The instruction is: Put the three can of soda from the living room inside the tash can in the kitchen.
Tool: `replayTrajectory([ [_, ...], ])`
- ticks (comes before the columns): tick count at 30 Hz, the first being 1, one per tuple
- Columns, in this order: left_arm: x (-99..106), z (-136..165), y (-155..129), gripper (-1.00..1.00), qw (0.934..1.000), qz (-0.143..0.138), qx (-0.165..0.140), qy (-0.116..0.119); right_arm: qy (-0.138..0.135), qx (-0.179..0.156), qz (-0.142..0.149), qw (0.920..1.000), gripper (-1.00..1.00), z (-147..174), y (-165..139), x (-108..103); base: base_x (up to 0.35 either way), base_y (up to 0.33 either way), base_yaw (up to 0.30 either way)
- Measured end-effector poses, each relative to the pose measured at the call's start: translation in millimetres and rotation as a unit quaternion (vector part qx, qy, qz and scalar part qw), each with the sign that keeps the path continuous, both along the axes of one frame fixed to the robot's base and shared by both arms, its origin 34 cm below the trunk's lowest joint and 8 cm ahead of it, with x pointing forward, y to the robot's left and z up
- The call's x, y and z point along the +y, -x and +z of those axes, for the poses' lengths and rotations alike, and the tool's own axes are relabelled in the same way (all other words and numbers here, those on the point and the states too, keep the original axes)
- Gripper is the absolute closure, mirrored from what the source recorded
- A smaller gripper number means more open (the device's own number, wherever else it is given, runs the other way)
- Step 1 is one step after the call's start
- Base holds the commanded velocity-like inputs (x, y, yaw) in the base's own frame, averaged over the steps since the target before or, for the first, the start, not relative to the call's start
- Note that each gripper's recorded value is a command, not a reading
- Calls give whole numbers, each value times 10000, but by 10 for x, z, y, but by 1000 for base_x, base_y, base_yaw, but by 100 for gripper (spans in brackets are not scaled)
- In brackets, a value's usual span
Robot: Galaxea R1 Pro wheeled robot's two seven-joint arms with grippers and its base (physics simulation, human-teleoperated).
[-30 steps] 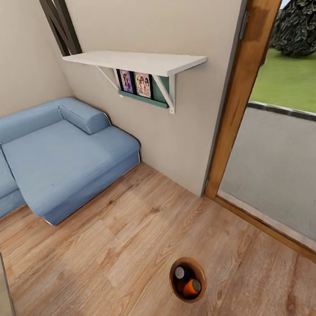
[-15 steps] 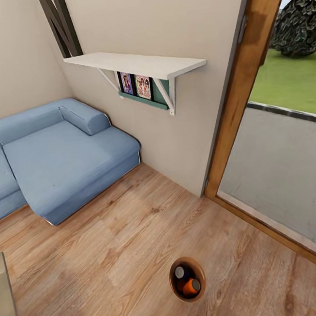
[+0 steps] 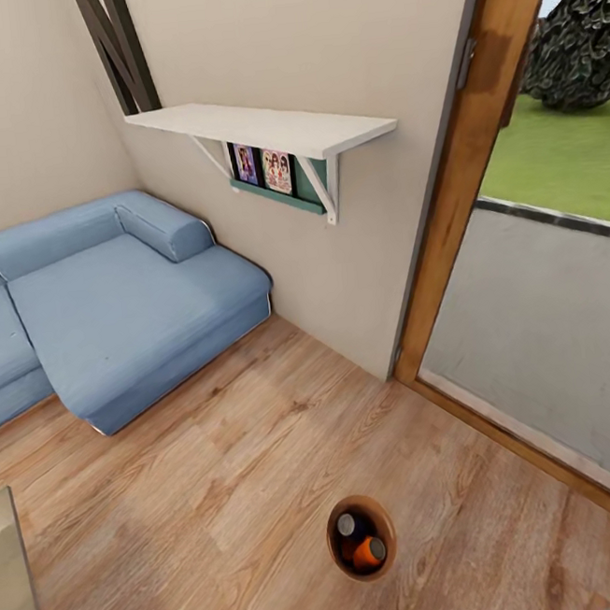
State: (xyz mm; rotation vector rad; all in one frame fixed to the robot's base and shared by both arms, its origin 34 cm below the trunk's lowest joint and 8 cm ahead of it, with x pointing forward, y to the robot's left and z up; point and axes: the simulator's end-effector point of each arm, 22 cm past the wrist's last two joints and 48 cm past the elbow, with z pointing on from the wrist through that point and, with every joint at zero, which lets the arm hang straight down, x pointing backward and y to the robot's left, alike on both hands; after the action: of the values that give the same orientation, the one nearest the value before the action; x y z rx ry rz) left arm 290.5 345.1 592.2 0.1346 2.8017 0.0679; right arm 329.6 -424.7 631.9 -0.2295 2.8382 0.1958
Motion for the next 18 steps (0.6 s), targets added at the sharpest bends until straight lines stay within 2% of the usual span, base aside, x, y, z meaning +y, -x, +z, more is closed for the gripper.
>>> replayTrajectory([
  [18, 0, 135, 77, -100, 10000, 0, 8, 0, -83, 18, 8, 10000, -100, 103, 89, 131, 0, 0, 0],
])
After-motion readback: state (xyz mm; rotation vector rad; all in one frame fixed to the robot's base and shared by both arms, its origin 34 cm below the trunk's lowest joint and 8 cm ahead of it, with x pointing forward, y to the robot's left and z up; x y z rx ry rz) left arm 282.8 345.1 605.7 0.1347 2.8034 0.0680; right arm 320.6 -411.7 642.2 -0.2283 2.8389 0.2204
